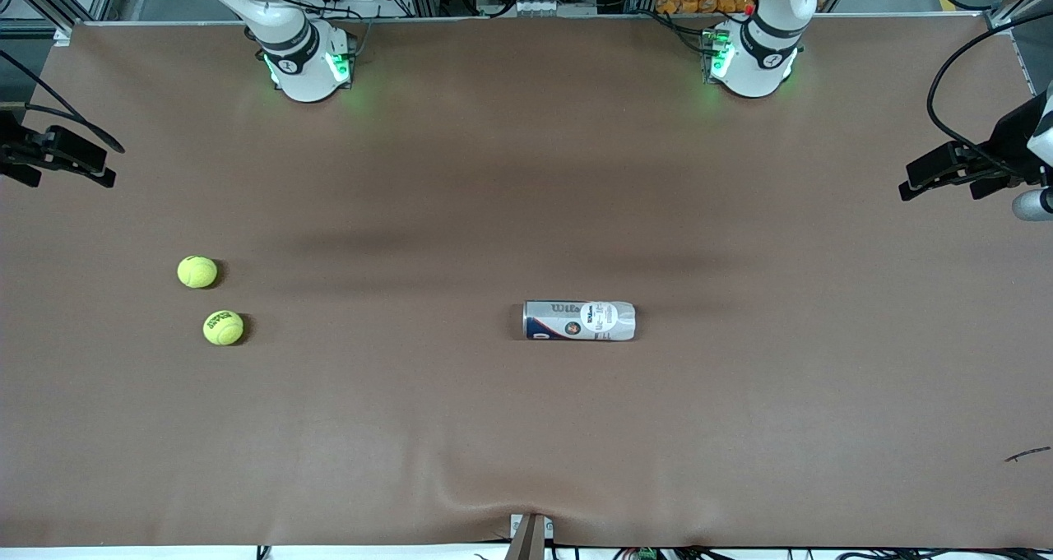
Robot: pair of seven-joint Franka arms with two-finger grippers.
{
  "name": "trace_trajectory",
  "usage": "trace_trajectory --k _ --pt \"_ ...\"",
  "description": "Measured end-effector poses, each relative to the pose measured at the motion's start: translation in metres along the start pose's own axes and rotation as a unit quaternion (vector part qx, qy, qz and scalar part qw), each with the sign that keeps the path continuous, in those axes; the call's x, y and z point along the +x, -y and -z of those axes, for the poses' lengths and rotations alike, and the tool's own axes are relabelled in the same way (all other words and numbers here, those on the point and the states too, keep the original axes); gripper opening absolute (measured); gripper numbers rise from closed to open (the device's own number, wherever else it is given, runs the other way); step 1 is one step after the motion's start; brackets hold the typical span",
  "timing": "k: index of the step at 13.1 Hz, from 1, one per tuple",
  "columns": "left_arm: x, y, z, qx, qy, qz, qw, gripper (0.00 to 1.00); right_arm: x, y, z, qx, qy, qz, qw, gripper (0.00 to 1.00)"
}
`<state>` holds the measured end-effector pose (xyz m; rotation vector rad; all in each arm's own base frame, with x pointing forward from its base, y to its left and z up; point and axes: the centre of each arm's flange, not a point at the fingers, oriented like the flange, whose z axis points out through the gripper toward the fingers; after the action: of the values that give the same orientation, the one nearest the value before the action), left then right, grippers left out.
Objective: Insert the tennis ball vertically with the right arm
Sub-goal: 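Reach the left gripper down to the white Wilson tube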
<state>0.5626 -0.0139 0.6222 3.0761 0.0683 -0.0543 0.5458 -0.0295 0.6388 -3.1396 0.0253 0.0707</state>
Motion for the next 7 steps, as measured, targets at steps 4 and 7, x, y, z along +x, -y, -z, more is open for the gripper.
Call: trace_trajectory --k 4,7 --pt "0.000 0.000 -0.001 0.000 0.001 0.000 1.000 1.00 0.000 0.000 0.000 0.000 0.001 0.000 1.000 1.00" --pt "0.007 0.004 -0.014 0.000 0.015 0.003 1.000 1.00 0.000 0.000 0.000 0.000 0.001 0.000 1.000 1.00"
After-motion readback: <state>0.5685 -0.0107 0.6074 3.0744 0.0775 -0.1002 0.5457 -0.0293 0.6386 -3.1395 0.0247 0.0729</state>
